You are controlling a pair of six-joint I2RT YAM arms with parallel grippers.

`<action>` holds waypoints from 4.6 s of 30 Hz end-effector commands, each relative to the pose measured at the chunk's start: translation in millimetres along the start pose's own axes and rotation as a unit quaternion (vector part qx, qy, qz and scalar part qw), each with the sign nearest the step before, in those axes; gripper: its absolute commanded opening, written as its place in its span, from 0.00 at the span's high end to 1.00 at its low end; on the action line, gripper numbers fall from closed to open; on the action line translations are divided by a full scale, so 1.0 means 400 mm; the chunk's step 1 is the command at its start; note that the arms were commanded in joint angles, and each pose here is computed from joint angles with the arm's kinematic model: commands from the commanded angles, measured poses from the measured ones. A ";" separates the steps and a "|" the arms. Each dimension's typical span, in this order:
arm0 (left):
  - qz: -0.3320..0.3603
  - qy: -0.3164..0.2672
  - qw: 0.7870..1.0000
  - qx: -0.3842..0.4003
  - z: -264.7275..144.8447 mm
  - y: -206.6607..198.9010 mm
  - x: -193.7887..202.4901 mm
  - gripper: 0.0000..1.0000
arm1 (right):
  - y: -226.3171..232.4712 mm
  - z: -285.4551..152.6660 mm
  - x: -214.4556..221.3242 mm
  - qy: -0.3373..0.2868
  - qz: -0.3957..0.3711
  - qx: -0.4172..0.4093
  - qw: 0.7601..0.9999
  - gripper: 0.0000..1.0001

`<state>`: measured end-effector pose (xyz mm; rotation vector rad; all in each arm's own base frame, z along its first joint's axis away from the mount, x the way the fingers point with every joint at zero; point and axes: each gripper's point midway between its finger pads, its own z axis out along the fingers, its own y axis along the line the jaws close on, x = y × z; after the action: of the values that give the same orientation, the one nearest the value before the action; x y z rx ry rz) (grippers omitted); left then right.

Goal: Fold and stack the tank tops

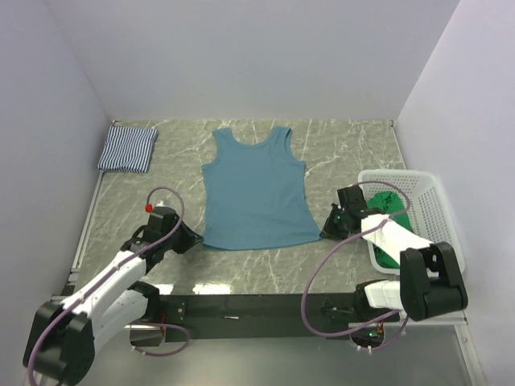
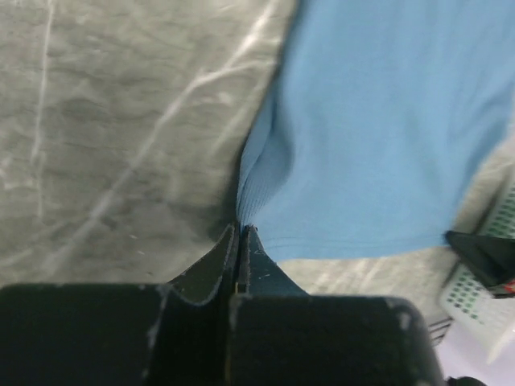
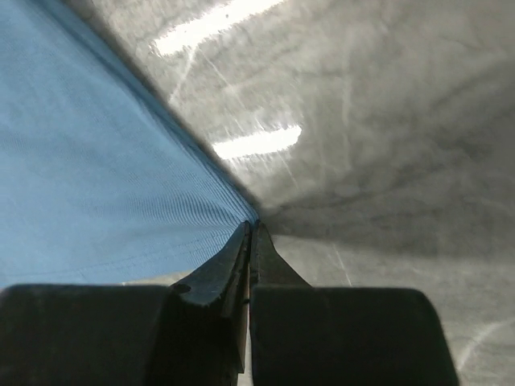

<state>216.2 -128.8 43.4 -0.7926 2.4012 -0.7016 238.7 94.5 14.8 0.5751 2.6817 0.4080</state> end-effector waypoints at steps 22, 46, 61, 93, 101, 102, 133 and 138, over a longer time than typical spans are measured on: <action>0.001 -0.010 0.998 0.069 -0.153 -0.088 0.025 0.57 | 0.016 -0.197 0.044 -0.084 0.035 -0.066 0.994 0.51; 0.182 -0.061 0.978 -0.086 0.228 -0.290 -0.457 0.63 | 0.799 -0.128 0.410 -0.050 -0.270 -0.138 0.952 0.71; 0.199 -0.014 0.972 -0.120 0.362 -0.226 -0.452 0.79 | 0.860 0.006 0.530 -0.045 -0.333 -0.100 0.937 0.70; 0.193 -0.012 0.972 -0.132 0.359 -0.209 -0.462 0.85 | 0.855 -0.028 0.528 -0.113 -0.366 -0.063 0.922 0.69; 0.190 -0.010 0.973 -0.131 0.360 -0.207 -0.464 0.85 | 0.859 0.002 0.522 -0.126 -0.378 -0.038 0.916 0.67; 0.190 -0.008 0.973 -0.131 0.361 -0.206 -0.461 0.85 | 0.852 0.015 0.525 -0.126 -0.382 -0.030 0.915 0.67; 0.185 -0.005 0.975 -0.125 0.367 -0.208 -0.459 0.85 | 0.800 0.093 0.543 -0.122 -0.397 0.012 0.910 0.92; 0.181 -0.007 0.976 -0.120 0.369 -0.211 -0.458 0.86 | 0.780 0.089 0.538 -0.120 -0.390 0.012 0.913 1.00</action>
<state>454.4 -111.2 31.9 -0.4394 2.5858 -0.2322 174.0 472.9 21.3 -0.4679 2.4323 0.0445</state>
